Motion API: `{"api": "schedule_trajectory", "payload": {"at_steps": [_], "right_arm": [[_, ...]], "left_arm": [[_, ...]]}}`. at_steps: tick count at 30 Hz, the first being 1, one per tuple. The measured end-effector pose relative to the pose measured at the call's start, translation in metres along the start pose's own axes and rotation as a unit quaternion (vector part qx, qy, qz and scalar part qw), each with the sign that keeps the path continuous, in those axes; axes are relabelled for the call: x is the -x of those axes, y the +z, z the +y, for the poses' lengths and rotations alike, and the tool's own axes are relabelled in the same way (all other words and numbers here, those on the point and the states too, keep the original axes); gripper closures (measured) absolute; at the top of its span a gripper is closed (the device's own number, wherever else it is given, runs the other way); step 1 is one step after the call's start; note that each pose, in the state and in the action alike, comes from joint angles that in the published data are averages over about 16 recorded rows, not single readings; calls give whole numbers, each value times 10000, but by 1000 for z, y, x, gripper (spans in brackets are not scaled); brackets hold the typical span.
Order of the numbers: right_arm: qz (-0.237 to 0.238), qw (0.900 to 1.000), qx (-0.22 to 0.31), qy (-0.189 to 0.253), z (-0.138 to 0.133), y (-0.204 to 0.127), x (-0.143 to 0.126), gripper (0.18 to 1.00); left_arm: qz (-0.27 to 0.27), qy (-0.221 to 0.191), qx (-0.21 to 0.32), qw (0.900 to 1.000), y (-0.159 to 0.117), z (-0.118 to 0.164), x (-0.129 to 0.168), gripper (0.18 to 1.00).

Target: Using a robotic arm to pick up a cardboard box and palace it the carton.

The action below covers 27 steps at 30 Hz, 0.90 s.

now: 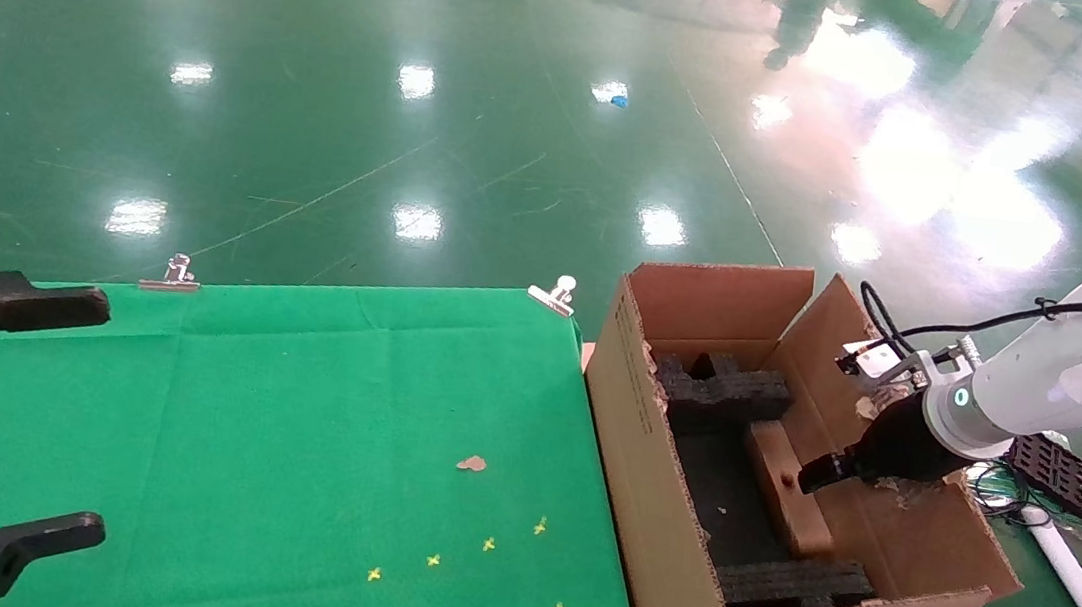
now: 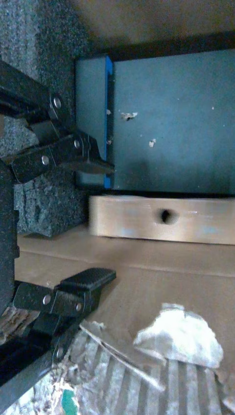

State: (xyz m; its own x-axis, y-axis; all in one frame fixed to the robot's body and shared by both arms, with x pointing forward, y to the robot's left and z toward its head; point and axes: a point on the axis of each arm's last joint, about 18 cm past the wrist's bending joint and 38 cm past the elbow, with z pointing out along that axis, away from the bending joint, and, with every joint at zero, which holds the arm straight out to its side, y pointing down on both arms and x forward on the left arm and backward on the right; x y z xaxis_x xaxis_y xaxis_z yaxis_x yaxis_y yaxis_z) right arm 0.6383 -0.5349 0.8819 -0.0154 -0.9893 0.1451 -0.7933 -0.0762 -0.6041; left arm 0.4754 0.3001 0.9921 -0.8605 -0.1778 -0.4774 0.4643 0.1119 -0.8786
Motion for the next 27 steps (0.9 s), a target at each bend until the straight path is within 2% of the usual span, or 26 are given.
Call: {"api": "schedule_trajectory", "payload": {"at_steps": [6, 11, 19, 27], "right_arm": [[-51, 9999, -126, -84, -11, -12, 0, 439], [-101, 9990, -376, -198, -30, -35, -1, 346], [-167, 9929, -1089, -439, -73, -102, -8, 230], [-182, 9799, -1848, -733, -104, -167, -16, 187]], "left_arm": [[0, 0, 0, 10000, 0, 0, 0, 184], [0, 0, 0, 10000, 0, 0, 0, 184], [0, 0, 0, 10000, 0, 0, 0, 184], [0, 0, 0, 10000, 0, 0, 0, 184]]}}
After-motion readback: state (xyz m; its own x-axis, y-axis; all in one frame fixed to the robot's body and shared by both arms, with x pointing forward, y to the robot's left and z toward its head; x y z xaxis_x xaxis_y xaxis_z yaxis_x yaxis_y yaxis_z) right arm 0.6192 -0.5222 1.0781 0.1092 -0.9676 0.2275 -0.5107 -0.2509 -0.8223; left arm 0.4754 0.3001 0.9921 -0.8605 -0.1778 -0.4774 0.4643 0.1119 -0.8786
